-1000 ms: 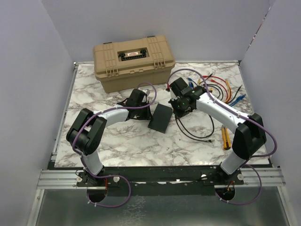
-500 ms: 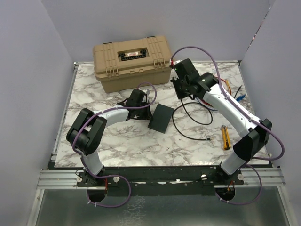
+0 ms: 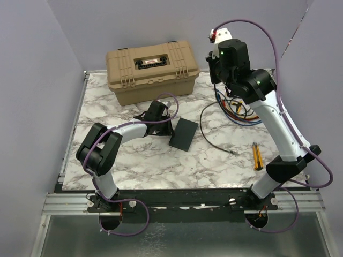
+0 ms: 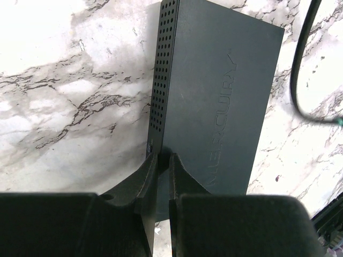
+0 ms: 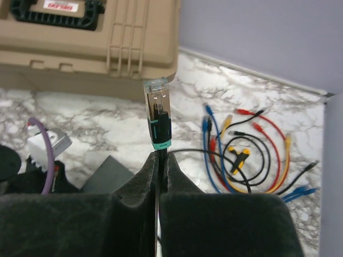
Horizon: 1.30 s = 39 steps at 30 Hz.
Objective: Pull the plug from the switch port
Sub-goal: Place the connector at the center of the board.
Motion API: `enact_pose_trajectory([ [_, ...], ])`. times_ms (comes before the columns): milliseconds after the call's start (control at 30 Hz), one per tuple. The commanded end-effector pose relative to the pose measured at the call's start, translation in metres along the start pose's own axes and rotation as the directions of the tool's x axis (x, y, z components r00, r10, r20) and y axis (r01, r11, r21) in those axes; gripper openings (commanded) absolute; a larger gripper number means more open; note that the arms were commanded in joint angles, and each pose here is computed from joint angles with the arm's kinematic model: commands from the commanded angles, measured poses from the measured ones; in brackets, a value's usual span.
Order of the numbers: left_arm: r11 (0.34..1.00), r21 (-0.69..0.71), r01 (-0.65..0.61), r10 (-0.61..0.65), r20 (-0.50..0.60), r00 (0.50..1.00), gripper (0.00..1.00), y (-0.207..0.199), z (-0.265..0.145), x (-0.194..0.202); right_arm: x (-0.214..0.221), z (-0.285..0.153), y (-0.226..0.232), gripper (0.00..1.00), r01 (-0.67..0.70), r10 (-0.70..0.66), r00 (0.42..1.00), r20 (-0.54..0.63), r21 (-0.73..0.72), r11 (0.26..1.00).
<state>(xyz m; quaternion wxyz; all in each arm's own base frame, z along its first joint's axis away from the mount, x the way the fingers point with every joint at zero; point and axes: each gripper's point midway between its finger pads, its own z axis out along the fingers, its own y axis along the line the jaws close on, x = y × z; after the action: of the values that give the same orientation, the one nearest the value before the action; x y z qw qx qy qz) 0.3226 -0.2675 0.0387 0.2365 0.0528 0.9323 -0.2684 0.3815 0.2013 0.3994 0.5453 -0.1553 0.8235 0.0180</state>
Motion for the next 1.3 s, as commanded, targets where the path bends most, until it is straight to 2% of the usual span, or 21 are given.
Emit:
enact_pose_trajectory([
  [0, 0.972, -0.236, -0.026, -0.029, -0.226, 0.974, 0.12, 0.064, 0.010, 0.075, -0.028, -0.005, -0.041, 0.00, 0.037, -0.055, 0.995, 0.081, 0.208, 0.977],
  [167, 0.971, -0.238, -0.029, -0.027, -0.230, 0.973, 0.12, 0.064, 0.010, 0.075, -0.047, -0.011, -0.077, 0.00, 0.024, -0.074, 0.989, 0.129, 0.352, 0.936],
  [300, 0.971, -0.235, -0.035, -0.023, -0.238, 0.971, 0.12, 0.064, 0.011, 0.076, -0.050, -0.007, -0.109, 0.00, -0.034, -0.027, 0.989, 0.148, 0.392, 0.919],
  [500, 0.972, -0.233, -0.039, -0.019, -0.242, 0.970, 0.12, 0.064, 0.011, 0.077, -0.027, 0.020, -0.160, 0.00, -0.161, 0.122, 0.985, 0.124, 0.377, 0.912],
  [700, 0.971, -0.235, -0.038, -0.019, -0.234, 0.972, 0.12, 0.064, 0.008, 0.076, 0.009, 0.059, -0.193, 0.00, -0.294, 0.289, 0.955, 0.066, 0.352, 0.889],
  [800, 0.971, -0.234, -0.036, -0.018, -0.223, 0.975, 0.12, 0.063, 0.005, 0.074, 0.021, 0.077, -0.200, 0.00, -0.336, 0.342, 0.939, 0.042, 0.329, 0.882],
  [1000, 0.972, -0.235, -0.030, -0.019, -0.207, 0.978, 0.12, 0.062, 0.002, 0.072, 0.039, 0.111, -0.199, 0.00, -0.347, 0.367, 0.930, -0.012, 0.295, 0.890],
  [1100, 0.972, -0.232, -0.026, -0.022, -0.200, 0.979, 0.14, 0.061, -0.001, 0.072, 0.062, 0.127, -0.199, 0.00, -0.341, 0.376, 0.924, -0.065, 0.304, 0.890],
  [1267, 0.977, -0.213, -0.013, -0.022, -0.158, 0.987, 0.19, 0.052, -0.007, 0.061, 0.106, 0.143, -0.198, 0.08, -0.321, 0.386, 0.909, -0.158, 0.327, 0.889],
])
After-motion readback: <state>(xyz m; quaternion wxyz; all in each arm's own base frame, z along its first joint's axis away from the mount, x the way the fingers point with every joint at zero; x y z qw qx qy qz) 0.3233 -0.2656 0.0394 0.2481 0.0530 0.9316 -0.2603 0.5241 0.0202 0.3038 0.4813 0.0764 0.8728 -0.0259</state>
